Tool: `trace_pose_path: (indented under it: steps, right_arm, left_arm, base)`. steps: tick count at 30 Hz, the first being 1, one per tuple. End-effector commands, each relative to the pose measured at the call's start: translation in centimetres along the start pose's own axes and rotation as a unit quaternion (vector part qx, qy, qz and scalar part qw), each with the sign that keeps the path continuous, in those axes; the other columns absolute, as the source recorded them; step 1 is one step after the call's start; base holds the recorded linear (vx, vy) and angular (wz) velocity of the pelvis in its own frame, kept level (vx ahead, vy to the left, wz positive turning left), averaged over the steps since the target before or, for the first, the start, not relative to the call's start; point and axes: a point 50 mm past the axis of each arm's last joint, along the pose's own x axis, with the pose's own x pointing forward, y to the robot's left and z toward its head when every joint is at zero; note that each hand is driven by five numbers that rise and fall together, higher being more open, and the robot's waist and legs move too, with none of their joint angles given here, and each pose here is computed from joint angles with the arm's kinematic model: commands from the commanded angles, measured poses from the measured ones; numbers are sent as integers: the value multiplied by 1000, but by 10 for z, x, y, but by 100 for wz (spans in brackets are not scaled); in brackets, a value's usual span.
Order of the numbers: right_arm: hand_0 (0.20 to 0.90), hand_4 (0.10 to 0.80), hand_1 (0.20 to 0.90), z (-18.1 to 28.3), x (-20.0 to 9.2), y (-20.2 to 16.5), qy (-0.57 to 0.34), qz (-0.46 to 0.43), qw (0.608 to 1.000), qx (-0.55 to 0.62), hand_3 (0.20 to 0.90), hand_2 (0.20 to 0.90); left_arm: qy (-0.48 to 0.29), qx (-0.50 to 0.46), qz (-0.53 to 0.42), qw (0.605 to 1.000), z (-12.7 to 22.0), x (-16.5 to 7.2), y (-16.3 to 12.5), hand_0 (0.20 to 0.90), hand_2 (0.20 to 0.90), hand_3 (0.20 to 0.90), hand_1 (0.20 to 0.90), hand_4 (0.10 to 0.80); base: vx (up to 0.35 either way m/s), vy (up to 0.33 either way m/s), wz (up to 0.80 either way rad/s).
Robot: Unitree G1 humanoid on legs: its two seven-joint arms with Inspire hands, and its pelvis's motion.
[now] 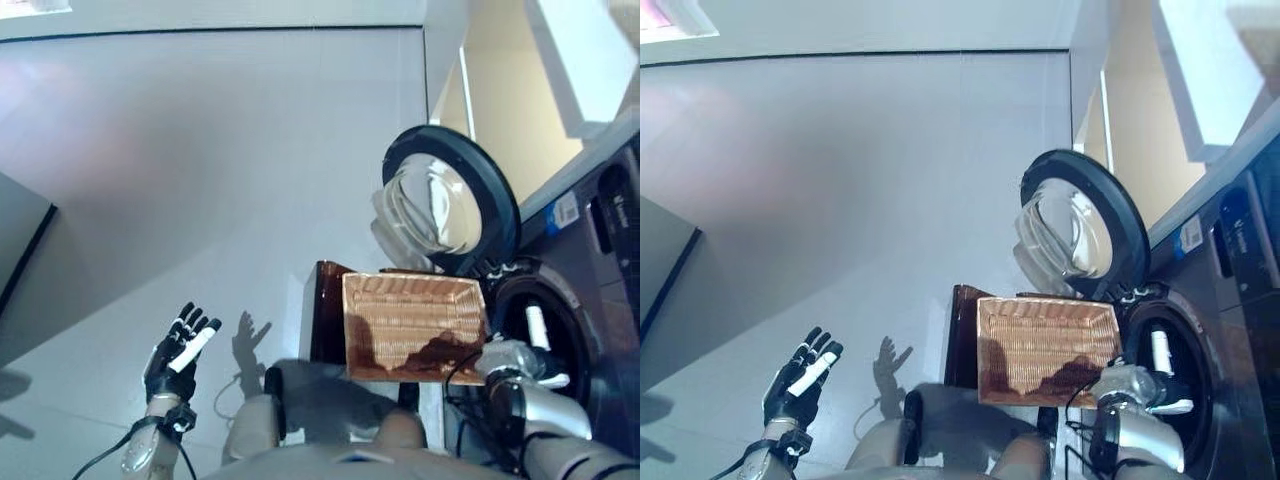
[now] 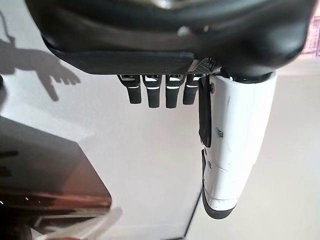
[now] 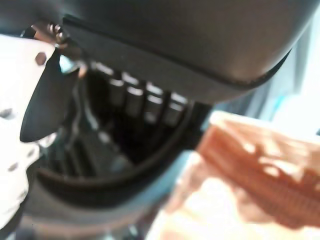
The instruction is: Pick up the clothes and place them into the washing machine
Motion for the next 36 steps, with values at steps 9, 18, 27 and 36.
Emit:
trace_pose_path:
  steps: [9, 18, 27, 36]
  right_arm:
    - [900, 800, 900, -16, -2, -17, -36, 63, 991, -113, 900, 900]
    - [900, 800, 900, -38, -19, -17, -51, 171, 965, -193, 900, 900]
    - [900, 800, 900, -38, -23, -25, -84, 250, 922, -285, 900, 900]
    - [900, 800, 900, -42, -24, -51, -122, 306, 836, -440, 900, 900]
  left_arm:
    - [-67, 18, 32, 997, 16, -3, 8, 900, 900, 900, 900, 800]
    - [-47, 27, 41, 998, 4, 1, 4, 900, 900, 900, 900, 800]
    - [-2, 71, 43, 997, -12, 4, 6, 900, 900, 900, 900, 800]
    - [-5, 94, 42, 995, -13, 7, 5, 900, 900, 900, 900, 800]
  base:
    - [90, 0, 3]
    - [-1, 1, -3]
    - [9, 6, -8]
    - [-10, -9, -8]
